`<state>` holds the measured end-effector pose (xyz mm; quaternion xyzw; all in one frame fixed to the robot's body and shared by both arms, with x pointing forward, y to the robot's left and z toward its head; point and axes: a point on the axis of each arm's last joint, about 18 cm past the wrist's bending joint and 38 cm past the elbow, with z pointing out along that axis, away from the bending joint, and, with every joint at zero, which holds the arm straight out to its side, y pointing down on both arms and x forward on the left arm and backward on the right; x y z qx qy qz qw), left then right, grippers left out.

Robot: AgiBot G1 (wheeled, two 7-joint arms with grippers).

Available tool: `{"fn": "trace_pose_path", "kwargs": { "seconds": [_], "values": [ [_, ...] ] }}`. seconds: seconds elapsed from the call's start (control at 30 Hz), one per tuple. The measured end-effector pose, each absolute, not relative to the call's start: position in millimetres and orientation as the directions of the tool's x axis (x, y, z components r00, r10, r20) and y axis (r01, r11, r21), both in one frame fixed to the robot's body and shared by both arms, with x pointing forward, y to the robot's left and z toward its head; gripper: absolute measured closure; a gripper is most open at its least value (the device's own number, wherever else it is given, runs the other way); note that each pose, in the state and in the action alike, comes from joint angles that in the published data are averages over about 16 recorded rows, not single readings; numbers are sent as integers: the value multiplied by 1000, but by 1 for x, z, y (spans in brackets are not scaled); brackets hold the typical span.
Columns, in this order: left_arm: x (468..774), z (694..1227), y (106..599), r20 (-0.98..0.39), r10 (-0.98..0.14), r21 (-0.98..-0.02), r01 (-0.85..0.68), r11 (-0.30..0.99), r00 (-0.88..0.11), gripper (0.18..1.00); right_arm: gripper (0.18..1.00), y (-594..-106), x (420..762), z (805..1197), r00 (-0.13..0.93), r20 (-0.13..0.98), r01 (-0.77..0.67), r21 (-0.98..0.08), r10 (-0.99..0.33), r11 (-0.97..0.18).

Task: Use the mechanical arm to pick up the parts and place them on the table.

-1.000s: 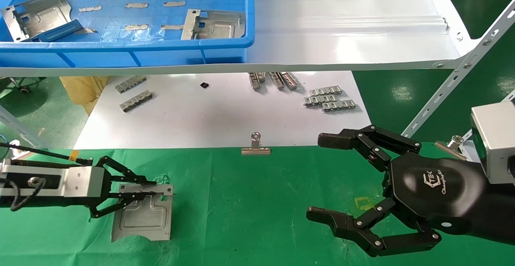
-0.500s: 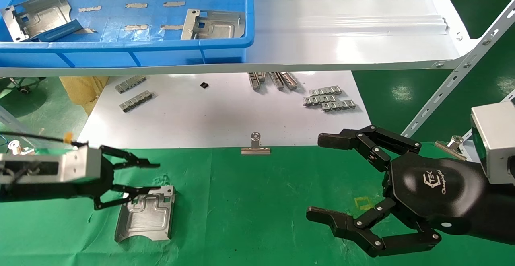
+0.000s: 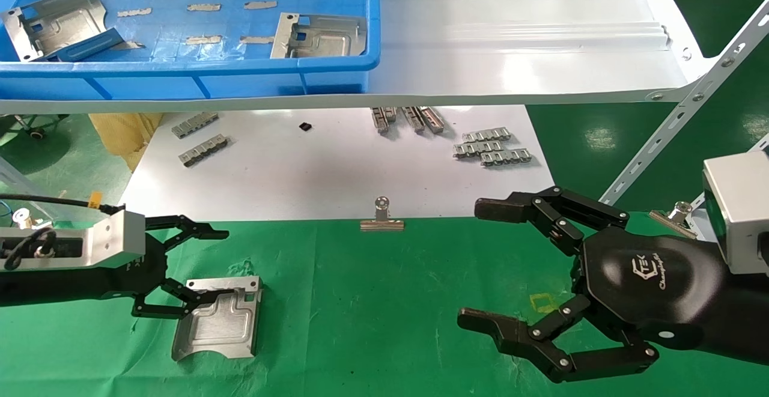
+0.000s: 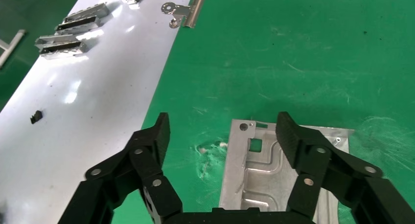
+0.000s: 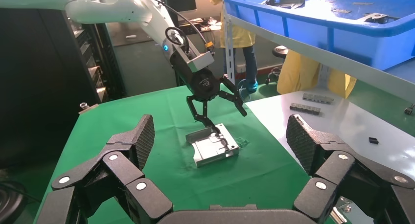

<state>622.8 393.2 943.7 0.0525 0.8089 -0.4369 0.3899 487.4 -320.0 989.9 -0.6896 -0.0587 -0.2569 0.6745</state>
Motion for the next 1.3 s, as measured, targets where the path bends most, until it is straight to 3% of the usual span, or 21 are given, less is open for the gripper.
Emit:
{"fn": "trace_pose_path", "kwargs": {
  "seconds": [0.33, 0.53, 1.3],
  "values": [
    [619, 948, 380, -660, -275, -706, 451, 546, -699, 285, 178, -320, 487, 990, 861, 433, 427, -900, -266, -83],
    [612, 952, 369, -640, -290, -739, 466, 486, -712, 223, 178, -320, 487, 990, 861, 433, 427, -900, -266, -83],
    [560, 974, 334, -558, -287, -827, 495, 265, -779, 183, 178, -320, 487, 990, 861, 433, 427, -900, -266, -83]
  ]
}}
